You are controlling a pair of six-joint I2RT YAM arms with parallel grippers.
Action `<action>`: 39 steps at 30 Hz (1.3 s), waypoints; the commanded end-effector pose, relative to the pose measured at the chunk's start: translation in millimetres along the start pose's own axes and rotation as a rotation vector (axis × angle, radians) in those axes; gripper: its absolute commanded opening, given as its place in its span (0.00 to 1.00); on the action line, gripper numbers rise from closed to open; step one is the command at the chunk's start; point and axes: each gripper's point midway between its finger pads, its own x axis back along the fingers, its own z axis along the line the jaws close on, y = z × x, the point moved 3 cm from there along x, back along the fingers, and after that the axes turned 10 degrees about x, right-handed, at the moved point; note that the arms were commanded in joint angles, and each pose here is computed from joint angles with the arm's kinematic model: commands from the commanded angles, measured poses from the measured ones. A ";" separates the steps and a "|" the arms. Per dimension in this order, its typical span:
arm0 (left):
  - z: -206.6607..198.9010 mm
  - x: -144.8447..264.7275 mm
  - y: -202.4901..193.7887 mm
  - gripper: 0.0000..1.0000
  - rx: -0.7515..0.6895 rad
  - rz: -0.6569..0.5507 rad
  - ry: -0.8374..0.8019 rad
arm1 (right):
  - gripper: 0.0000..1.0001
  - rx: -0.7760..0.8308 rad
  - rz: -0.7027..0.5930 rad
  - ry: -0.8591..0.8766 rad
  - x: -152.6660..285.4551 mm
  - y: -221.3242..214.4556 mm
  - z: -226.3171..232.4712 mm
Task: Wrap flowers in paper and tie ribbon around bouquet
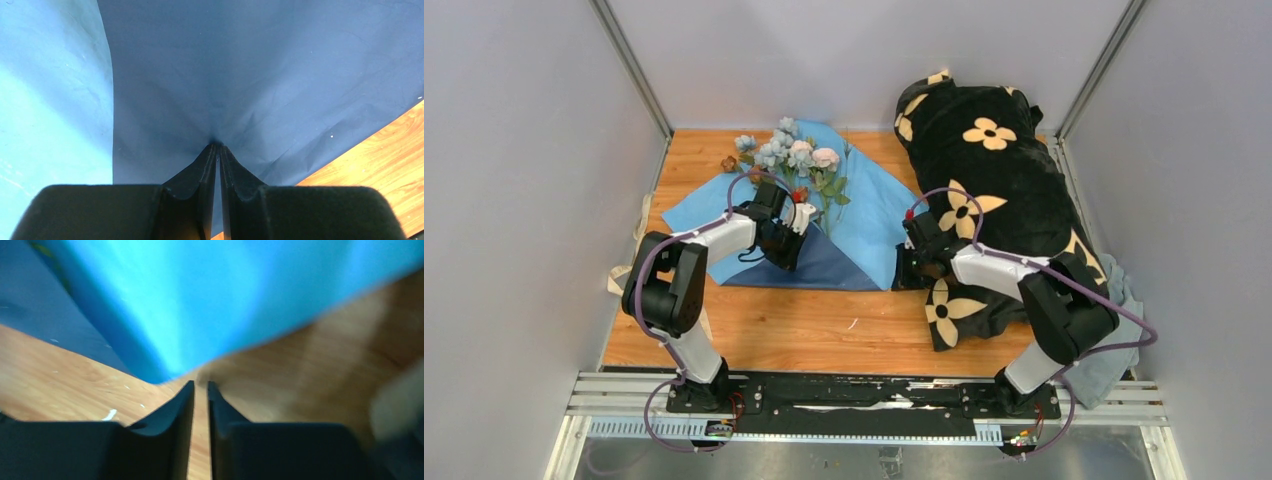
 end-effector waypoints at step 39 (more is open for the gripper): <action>3.6 -1.2 3.1 0.24 -0.031 0.003 0.014 | 0.00 -0.259 -0.166 -0.368 -39.9 17.4 43.2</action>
